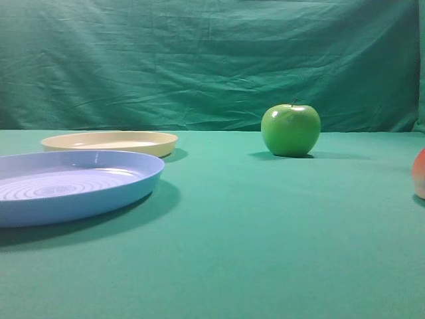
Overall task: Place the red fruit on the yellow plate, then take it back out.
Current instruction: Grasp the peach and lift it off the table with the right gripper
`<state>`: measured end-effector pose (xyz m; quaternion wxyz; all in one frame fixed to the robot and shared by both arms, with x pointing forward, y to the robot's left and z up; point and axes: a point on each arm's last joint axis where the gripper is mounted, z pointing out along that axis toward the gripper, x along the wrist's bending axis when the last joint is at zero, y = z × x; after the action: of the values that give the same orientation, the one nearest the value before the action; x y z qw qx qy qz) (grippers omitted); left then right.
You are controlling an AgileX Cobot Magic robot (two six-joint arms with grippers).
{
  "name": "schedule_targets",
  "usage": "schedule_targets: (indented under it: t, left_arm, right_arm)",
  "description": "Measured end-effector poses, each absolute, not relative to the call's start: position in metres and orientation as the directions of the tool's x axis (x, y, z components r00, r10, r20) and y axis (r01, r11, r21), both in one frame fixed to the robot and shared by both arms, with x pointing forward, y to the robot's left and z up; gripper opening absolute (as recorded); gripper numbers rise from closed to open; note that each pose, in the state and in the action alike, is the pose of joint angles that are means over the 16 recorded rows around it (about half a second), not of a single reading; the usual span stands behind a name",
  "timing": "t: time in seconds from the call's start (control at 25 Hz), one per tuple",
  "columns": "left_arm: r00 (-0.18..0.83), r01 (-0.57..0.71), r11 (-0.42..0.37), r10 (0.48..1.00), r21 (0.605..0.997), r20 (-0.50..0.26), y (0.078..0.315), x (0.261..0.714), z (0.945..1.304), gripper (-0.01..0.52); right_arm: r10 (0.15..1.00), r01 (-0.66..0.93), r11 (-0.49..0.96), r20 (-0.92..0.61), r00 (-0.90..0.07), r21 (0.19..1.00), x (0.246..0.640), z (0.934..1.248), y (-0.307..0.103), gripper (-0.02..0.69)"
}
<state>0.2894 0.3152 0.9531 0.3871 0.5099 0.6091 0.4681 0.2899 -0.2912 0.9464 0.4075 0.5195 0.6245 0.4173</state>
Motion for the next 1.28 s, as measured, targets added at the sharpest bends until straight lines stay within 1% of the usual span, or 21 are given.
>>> schedule_targets:
  t: [0.96, 1.12, 1.28]
  left_arm:
    - [-0.180, 0.259, 0.042, 0.984, 0.965, 0.006, 0.315, 0.289, 0.953, 0.000]
    - [-0.180, 0.259, 0.042, 0.984, 0.965, 0.006, 0.315, 0.289, 0.953, 0.000]
    - [-0.180, 0.259, 0.042, 0.984, 0.965, 0.006, 0.315, 0.289, 0.953, 0.000]
  right_arm:
    - [0.989, 0.311, 0.106, -0.068, -0.130, 0.945, 0.290, 0.948, -0.291, 0.000]
    - [0.988, 0.310, 0.105, -0.064, -0.139, 0.945, 0.291, 0.958, -0.290, 0.000]
    - [0.984, 0.321, 0.114, -0.062, -0.168, 0.940, 0.293, 0.977, -0.288, 0.000]
